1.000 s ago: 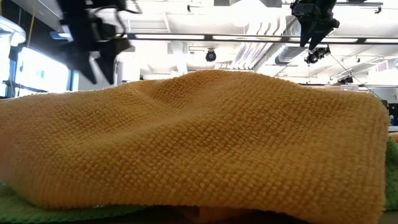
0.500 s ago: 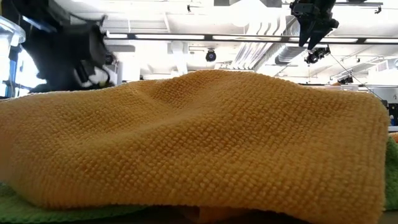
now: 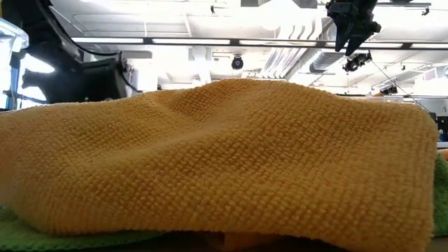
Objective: Sort microfiber towel by color & place in baskets
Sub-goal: Put the green microfiber towel into the bottom transparent bin
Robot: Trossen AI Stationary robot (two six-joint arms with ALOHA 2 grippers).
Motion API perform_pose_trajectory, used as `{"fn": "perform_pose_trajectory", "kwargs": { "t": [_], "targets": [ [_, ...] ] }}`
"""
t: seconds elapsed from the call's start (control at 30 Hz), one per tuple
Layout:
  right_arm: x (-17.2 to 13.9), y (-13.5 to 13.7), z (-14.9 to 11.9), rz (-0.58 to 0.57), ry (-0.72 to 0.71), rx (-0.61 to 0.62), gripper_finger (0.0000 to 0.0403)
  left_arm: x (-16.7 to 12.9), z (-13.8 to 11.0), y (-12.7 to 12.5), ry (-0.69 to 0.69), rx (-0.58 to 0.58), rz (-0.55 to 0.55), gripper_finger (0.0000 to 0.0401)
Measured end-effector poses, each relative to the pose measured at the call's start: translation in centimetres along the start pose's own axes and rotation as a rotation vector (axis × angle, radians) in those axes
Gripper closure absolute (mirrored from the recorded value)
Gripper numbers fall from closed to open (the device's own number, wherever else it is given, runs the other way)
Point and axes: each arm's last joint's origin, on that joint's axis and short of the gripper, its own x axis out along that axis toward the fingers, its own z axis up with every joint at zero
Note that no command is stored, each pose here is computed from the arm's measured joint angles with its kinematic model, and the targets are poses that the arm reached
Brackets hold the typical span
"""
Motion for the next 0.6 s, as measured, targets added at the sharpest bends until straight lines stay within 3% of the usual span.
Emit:
{"fn": "perform_pose_trajectory", "kwargs": {
  "t": [0.1, 0.27, 0.43, 0.6],
  "targets": [
    [0.0, 0.0, 0.0, 0.002, 0.0, 0.0, 0.0137, -0.2, 0.3, -0.7, 0.069, 0.048, -0.033, 0.0234],
    [0.0, 0.0, 0.0, 0.001, 0.0, 0.0, 0.0137, -1.7, 1.7, -2.0, 0.178, 0.154, -0.123, 0.0376],
    [0.0, 0.0, 0.0, 0.001, 0.0, 0.0, 0.0137, -4.6, 4.6, -3.0, 0.237, 0.288, -0.226, 0.0391],
    [0.0, 0.0, 0.0, 0.001, 0.001, 0.0, 0.0137, -9.6, 8.1, -3.0, 0.213, 0.406, -0.278, 0.0397]
  ]
}}
